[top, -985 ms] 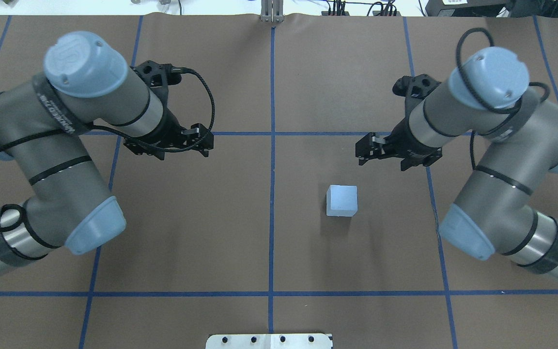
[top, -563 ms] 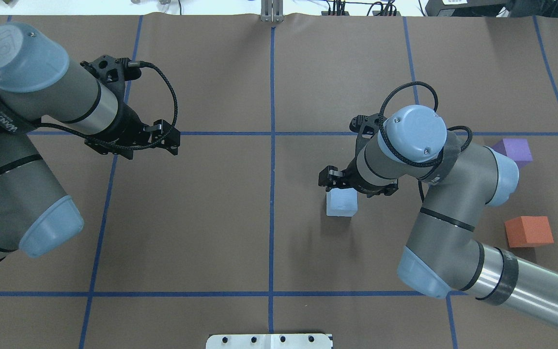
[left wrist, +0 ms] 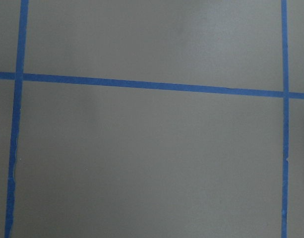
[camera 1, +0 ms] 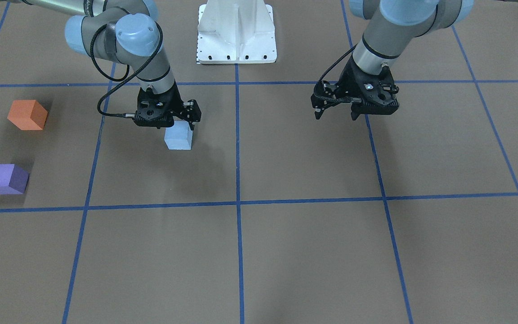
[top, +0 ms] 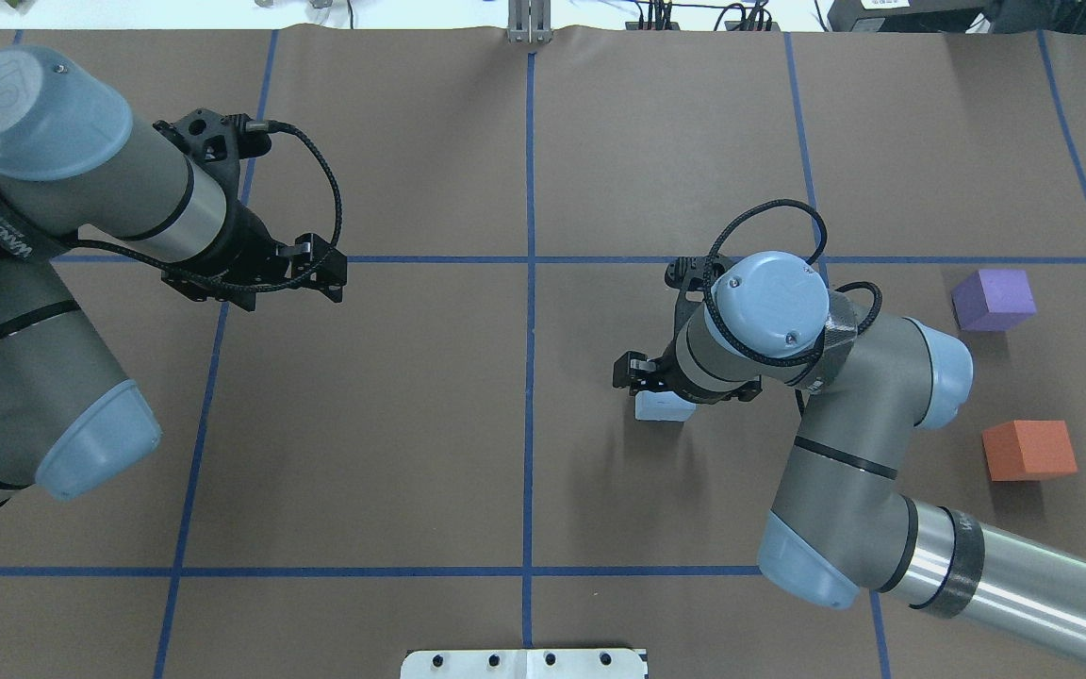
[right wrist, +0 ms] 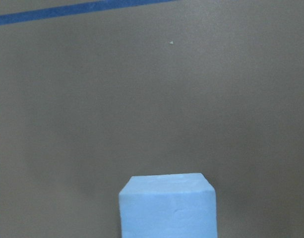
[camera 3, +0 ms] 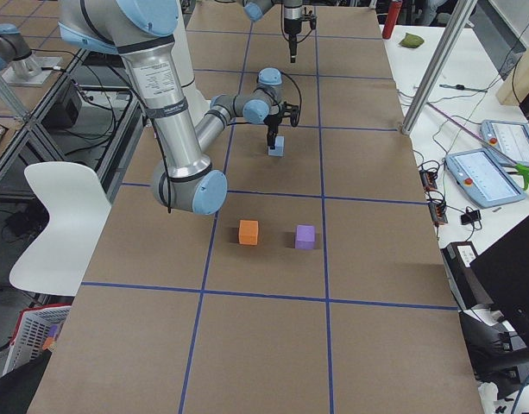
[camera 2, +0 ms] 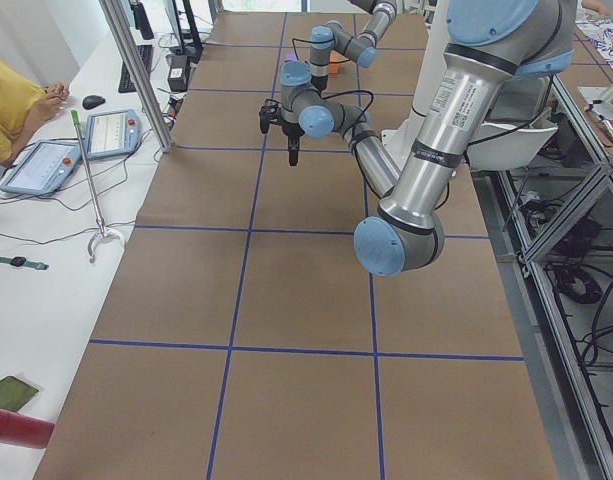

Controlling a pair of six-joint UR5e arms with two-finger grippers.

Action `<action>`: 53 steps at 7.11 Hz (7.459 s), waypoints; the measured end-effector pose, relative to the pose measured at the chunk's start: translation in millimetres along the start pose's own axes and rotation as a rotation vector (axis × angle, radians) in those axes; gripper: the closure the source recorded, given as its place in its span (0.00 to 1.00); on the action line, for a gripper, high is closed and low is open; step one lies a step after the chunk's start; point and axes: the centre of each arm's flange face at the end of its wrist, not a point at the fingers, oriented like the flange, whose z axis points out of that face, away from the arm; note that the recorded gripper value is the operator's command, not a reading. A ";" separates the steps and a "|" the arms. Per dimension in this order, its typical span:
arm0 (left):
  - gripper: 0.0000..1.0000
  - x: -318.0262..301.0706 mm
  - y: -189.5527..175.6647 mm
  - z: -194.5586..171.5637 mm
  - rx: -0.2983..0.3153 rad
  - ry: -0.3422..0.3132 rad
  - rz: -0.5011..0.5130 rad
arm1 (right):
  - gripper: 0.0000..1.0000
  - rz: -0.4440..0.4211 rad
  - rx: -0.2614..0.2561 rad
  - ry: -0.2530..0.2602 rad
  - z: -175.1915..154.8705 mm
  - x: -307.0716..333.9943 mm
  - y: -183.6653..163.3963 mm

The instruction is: Place blue block between orange and purple blocks

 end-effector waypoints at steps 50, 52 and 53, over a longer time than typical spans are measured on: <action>0.00 -402.4 -106.3 -88.2 -0.053 -0.244 0.280 | 0.00 -0.123 0.004 0.048 -201.2 624.2 -162.7; 0.00 -480.4 -109.3 -116.6 -0.083 -0.239 0.187 | 0.00 -0.154 -0.027 0.099 -229.1 613.3 -189.5; 0.00 -498.8 -107.4 -128.3 -0.084 -0.210 0.176 | 0.00 -0.163 -0.035 0.101 -229.7 608.2 -193.2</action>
